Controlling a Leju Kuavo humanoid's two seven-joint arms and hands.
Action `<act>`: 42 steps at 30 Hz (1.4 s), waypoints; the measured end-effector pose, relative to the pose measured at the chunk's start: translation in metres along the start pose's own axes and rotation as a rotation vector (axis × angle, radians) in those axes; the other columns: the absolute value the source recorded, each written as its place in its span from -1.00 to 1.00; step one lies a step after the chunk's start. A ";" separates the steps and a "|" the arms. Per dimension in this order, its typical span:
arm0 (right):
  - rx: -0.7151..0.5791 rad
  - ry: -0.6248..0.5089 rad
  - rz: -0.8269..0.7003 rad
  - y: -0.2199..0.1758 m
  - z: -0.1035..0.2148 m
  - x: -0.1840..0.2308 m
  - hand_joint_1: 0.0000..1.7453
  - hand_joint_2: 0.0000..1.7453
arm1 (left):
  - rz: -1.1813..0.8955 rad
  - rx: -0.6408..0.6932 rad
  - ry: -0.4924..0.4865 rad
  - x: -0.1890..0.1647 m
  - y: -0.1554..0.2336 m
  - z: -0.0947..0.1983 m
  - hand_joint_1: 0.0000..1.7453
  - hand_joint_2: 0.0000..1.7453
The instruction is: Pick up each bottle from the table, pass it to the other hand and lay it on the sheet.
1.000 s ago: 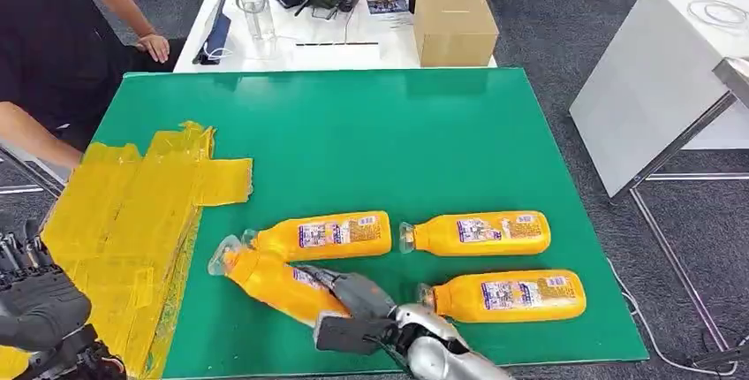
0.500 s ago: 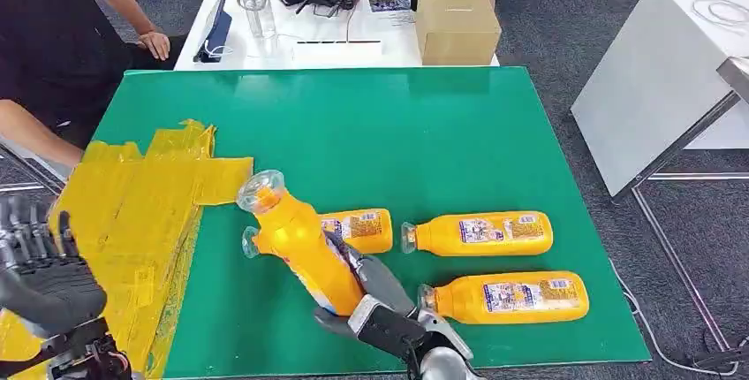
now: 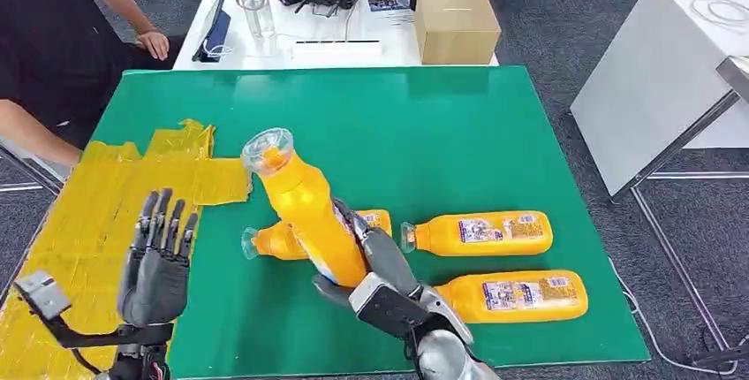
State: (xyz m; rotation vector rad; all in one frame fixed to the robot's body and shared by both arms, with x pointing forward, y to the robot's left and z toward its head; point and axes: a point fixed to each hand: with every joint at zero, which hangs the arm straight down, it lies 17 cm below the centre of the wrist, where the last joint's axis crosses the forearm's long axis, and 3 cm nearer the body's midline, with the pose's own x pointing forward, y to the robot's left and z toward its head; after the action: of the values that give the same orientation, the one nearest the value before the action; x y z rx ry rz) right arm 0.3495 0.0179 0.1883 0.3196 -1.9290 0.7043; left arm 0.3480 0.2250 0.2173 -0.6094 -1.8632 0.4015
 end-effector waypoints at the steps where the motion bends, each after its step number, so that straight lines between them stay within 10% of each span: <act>1: 0.011 -0.006 0.005 0.001 -0.006 0.003 1.00 1.00 | 0.016 -0.015 0.017 -0.006 -0.004 0.002 -1.00 1.00; 19: 0.244 0.010 0.065 0.081 -0.052 0.012 1.00 1.00 | 0.053 -0.089 0.089 -0.032 -0.026 0.012 -1.00 1.00; 42: 0.455 0.119 0.149 0.166 -0.027 -0.035 1.00 1.00 | 0.007 -0.010 0.104 -0.038 -0.005 0.015 -1.00 1.00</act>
State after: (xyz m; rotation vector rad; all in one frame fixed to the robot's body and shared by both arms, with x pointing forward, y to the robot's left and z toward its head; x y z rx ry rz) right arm 0.3013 0.1629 0.1107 0.4051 -1.6773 1.2369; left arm 0.3442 0.1988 0.1857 -0.6321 -1.7650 0.3581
